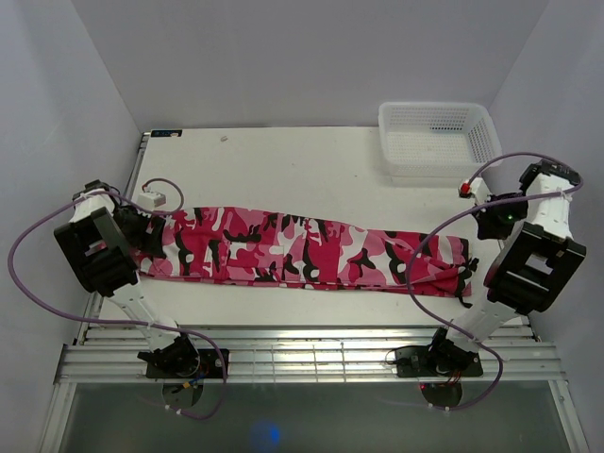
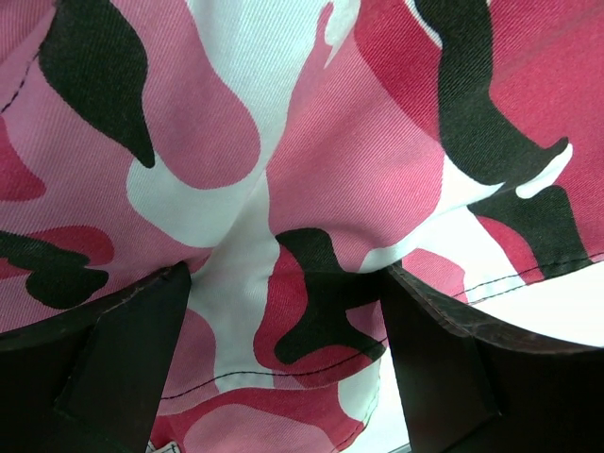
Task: Fold and stack the trousers
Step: Fold the trousers
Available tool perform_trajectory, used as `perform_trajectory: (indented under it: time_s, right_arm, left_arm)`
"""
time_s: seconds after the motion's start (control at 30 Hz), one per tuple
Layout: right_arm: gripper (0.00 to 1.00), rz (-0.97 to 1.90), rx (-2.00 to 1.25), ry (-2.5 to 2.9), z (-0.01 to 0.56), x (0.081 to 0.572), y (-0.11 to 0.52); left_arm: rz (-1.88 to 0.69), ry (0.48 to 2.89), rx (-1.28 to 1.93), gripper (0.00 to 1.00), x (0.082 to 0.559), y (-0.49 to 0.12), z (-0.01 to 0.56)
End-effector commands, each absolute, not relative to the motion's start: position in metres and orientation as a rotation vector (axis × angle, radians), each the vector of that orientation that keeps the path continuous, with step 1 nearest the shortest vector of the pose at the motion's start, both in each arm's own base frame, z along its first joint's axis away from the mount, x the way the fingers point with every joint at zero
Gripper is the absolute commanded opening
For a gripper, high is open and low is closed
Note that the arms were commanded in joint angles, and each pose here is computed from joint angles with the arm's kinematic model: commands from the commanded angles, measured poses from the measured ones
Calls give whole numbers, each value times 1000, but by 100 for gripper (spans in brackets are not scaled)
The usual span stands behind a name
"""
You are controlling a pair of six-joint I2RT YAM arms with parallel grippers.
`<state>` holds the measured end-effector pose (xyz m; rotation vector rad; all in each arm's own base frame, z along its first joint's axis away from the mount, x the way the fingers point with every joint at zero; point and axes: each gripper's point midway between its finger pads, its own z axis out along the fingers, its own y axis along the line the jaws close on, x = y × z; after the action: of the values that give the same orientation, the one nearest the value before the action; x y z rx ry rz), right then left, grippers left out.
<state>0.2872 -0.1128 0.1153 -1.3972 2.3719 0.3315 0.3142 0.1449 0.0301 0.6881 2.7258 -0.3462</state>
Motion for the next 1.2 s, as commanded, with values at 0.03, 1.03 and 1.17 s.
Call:
perform_trajectory:
  time_s: [0.03, 1.03, 1.17]
  right_arm:
    - [8, 263, -1421, 2238, 151, 312, -109]
    - [49, 610, -1522, 2592, 55, 217, -78]
    - [8, 512, -1505, 2513, 79, 248, -82]
  left_arm:
    - [-507, 2743, 653, 93, 306, 126, 10]
    - [-551, 2764, 642, 93, 295, 119, 4]
    - [-549, 2763, 634, 93, 297, 120, 5]
